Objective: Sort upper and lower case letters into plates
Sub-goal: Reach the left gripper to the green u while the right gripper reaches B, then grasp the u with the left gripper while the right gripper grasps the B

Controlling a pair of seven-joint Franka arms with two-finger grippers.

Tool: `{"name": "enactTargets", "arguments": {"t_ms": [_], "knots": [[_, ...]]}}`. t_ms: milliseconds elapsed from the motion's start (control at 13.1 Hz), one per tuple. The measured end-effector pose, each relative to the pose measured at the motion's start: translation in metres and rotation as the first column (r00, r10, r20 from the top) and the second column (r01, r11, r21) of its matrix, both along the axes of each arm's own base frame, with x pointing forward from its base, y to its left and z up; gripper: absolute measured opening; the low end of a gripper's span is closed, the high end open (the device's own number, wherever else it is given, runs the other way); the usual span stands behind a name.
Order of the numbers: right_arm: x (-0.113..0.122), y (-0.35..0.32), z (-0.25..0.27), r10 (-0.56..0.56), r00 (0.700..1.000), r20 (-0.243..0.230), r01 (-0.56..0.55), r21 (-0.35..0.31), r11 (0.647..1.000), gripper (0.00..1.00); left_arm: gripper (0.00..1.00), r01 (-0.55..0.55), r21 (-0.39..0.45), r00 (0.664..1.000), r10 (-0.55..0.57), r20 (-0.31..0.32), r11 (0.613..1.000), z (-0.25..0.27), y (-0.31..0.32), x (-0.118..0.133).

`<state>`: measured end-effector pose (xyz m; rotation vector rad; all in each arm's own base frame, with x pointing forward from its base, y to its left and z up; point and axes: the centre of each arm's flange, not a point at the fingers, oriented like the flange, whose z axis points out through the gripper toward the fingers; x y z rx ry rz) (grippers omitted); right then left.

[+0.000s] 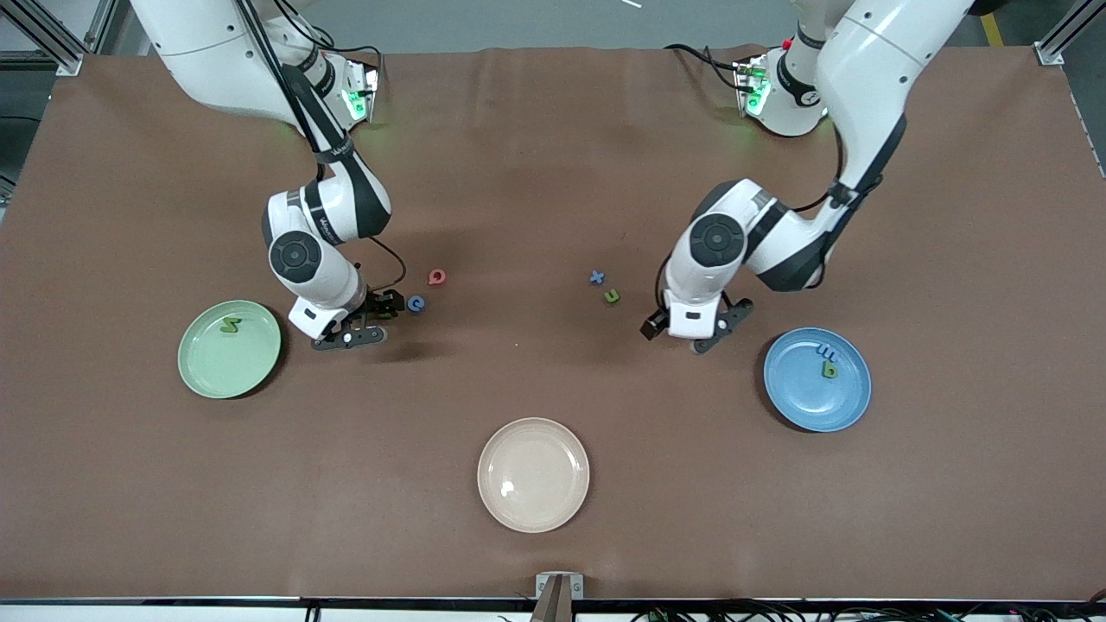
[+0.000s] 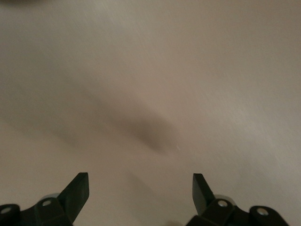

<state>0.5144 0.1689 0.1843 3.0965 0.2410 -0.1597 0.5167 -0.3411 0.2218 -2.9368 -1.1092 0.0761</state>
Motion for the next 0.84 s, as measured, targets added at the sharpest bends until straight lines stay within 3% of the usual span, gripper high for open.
{"name": "enactTargets", "arguments": {"t_ms": [228, 838], "knots": [[-0.005, -0.002, -0.004, 0.0, 1.0, -0.012, 0.0, -0.004, 1.0, 0.75, 0.9, -0.029, -0.028, 1.0, 0.028, -0.007, 0.999, -0.012, -0.039, -0.009], [-0.008, 0.004, -0.006, -0.02, 1.0, -0.022, 0.02, 0.014, 1.0, 0.67, 0.75, -0.028, -0.05, 0.999, 0.027, -0.028, 0.998, -0.031, -0.078, -0.018]]}}
